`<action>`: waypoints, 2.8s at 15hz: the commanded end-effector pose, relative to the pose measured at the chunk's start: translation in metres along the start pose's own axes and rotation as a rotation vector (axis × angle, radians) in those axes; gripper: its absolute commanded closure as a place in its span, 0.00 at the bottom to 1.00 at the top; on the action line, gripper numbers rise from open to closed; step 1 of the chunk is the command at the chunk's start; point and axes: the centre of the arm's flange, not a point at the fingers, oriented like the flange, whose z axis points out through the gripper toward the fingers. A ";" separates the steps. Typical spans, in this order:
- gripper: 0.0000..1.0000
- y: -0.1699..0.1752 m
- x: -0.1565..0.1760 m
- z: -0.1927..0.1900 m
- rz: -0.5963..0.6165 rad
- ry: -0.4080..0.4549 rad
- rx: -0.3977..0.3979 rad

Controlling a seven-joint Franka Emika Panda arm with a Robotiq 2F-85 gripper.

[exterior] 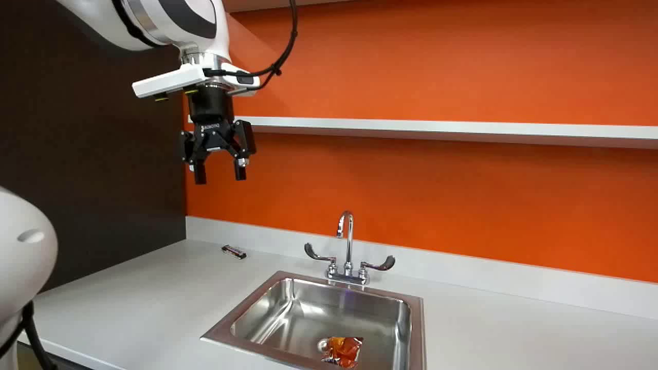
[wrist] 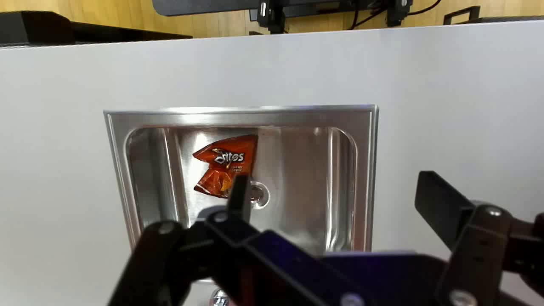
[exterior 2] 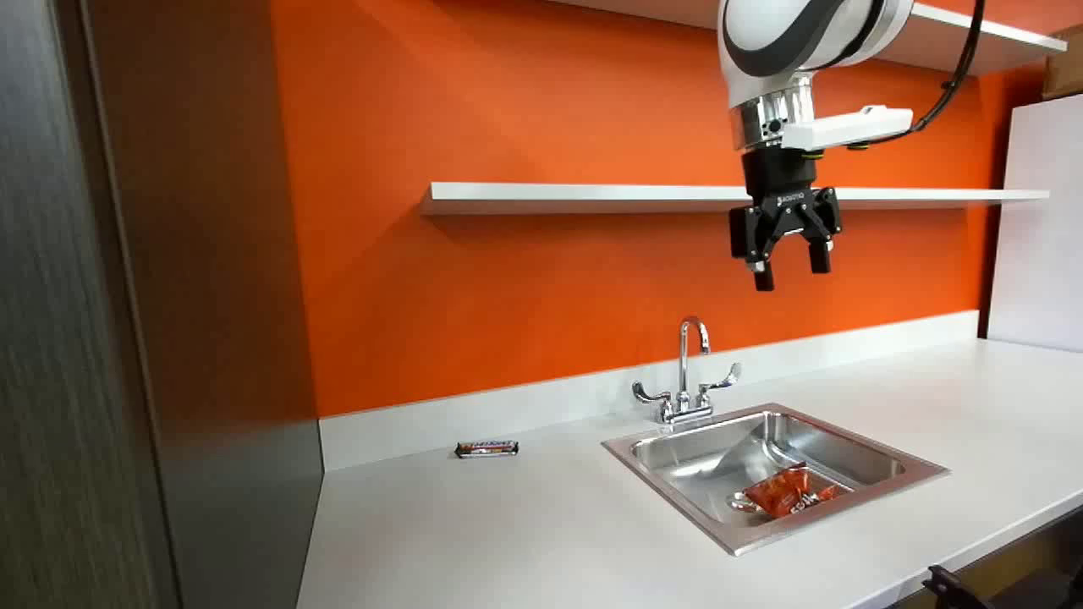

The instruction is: Remove the orange packet from the sink and put it on the table

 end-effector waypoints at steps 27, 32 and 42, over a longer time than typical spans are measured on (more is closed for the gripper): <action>0.00 0.132 0.085 0.209 0.153 0.069 0.058; 0.00 0.138 0.099 0.266 0.146 0.015 0.046; 0.00 0.155 0.132 0.344 0.140 -0.077 0.002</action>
